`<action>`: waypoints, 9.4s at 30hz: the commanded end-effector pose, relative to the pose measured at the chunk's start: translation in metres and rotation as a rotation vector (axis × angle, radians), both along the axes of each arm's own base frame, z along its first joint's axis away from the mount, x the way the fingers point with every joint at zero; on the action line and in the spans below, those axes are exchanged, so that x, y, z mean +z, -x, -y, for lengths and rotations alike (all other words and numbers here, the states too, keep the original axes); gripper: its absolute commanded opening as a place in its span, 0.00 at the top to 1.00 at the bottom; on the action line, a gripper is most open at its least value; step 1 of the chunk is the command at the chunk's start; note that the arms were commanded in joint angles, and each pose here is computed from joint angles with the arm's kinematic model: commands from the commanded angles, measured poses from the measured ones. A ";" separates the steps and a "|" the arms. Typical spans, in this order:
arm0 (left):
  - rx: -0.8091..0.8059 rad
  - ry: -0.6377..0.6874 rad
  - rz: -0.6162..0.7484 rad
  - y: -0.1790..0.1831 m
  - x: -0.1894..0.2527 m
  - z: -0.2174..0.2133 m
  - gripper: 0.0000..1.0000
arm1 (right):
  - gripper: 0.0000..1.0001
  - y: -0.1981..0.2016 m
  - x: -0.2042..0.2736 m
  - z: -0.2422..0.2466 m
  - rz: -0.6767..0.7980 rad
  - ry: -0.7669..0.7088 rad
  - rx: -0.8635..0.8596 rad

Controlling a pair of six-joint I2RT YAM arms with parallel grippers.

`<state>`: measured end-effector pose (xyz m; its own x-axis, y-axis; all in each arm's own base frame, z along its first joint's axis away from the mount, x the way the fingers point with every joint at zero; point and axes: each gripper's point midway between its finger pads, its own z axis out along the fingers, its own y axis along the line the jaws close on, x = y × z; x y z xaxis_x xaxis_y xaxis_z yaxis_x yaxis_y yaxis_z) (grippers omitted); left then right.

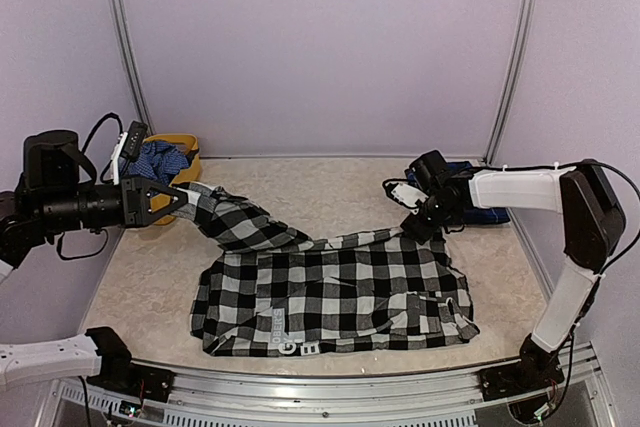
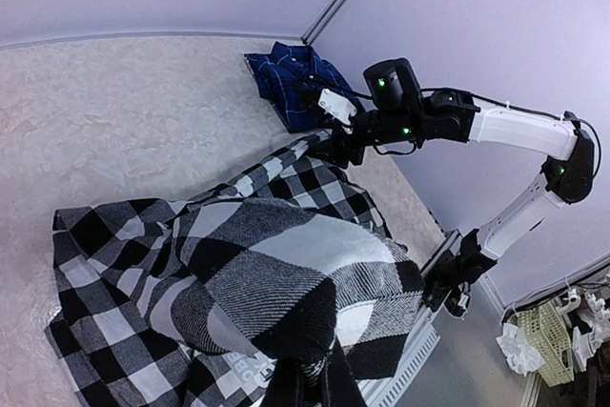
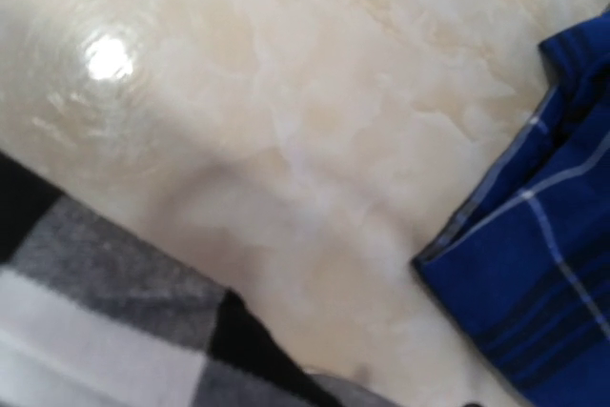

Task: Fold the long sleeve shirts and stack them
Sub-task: Fold the 1/3-folded shirt at the center of the board.

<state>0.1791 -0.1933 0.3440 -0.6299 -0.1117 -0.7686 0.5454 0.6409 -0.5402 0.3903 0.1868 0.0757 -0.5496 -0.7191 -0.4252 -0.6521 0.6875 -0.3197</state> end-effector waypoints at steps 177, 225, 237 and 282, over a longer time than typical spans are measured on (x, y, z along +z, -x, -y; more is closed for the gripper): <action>-0.376 -0.046 -0.132 0.010 -0.049 0.063 0.98 | 0.40 0.106 0.028 0.011 -0.118 -0.276 -0.323; -0.319 -0.059 -0.416 -0.108 -0.198 0.147 0.31 | 0.28 0.158 0.068 -0.164 0.027 -0.414 0.233; -0.083 -0.074 -0.298 -0.087 -0.174 0.078 0.27 | 0.21 0.078 0.041 -0.171 0.022 -0.305 0.059; -0.045 -0.077 -0.280 -0.081 -0.174 0.062 0.23 | 0.97 0.023 -0.028 -0.159 -0.491 -0.815 -0.091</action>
<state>0.2583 -0.2597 0.1698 -0.8306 -0.0303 -0.5561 0.4030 0.6564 -0.6378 0.3667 0.3481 0.0286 -0.8479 -0.2730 -0.4546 -0.5106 0.6514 0.5612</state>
